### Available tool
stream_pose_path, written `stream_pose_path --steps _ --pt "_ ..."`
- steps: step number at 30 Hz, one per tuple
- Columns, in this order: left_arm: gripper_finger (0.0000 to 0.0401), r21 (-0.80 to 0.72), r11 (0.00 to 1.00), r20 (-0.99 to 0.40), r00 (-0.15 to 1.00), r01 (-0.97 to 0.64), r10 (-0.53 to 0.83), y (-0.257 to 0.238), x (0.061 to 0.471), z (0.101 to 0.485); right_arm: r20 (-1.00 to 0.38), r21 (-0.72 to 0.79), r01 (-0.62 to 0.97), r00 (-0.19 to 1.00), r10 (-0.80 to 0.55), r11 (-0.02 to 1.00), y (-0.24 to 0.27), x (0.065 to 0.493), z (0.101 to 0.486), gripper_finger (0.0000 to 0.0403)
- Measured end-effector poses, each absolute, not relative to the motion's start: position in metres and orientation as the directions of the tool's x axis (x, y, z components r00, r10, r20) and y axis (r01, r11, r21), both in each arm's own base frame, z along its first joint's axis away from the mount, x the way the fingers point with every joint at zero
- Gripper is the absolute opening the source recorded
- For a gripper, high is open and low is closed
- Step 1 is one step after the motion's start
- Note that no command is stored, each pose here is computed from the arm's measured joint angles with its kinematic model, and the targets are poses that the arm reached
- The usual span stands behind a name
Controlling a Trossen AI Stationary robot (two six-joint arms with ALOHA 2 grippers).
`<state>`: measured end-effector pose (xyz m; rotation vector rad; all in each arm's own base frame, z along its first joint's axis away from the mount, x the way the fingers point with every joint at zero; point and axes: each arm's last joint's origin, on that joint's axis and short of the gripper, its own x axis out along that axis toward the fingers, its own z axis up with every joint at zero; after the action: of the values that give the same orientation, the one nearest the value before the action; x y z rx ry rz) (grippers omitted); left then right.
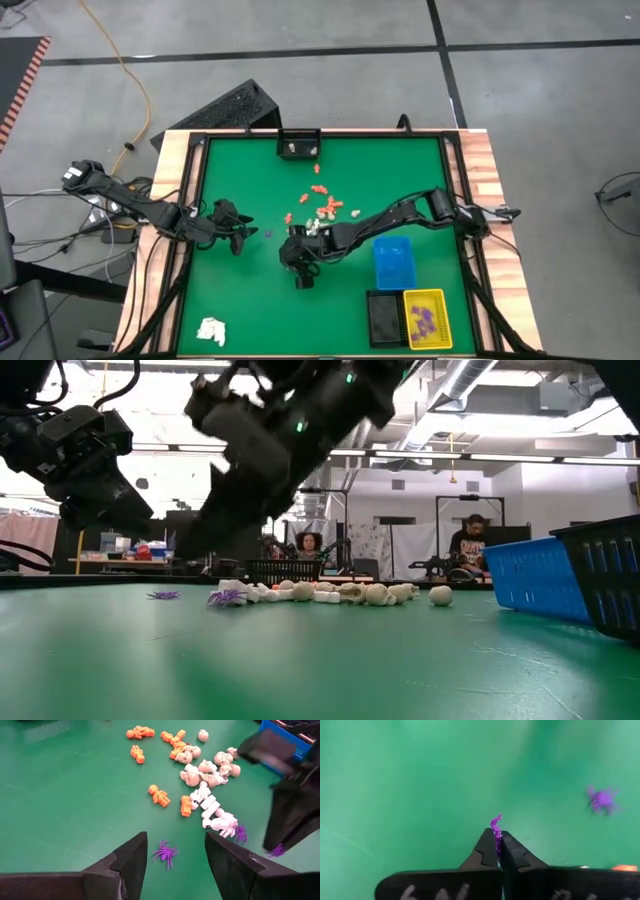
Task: Sort Halloween decoration
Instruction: Put the purple spider toy into the yellow bin
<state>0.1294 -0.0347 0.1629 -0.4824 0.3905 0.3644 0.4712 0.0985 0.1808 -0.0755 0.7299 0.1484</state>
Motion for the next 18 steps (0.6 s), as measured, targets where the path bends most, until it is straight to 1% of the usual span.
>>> stream_pose_path --steps 4,8,13,18 --pt "0.0189 -0.375 0.826 -0.444 0.864 -0.42 0.237 -0.035 0.129 0.163 -0.7 -0.013 -0.179 0.704 0.119 0.984 0.107 0.459 0.195 0.0002" --pt "0.0189 -0.379 0.828 -0.447 0.865 -0.413 0.227 -0.035 0.129 0.163 -0.776 0.008 -0.192 0.617 0.128 0.981 0.122 0.435 0.213 0.0002" --pt "0.0189 -0.379 0.828 -0.447 0.865 -0.413 0.227 -0.035 0.129 0.163 -0.893 0.062 -0.147 0.434 0.121 0.987 0.147 0.388 0.237 0.0001" --pt "0.0189 -0.373 0.832 -0.448 0.865 -0.411 0.227 -0.035 0.129 0.163 -0.963 0.124 -0.013 0.239 0.123 0.992 0.176 0.33 0.265 0.0001"
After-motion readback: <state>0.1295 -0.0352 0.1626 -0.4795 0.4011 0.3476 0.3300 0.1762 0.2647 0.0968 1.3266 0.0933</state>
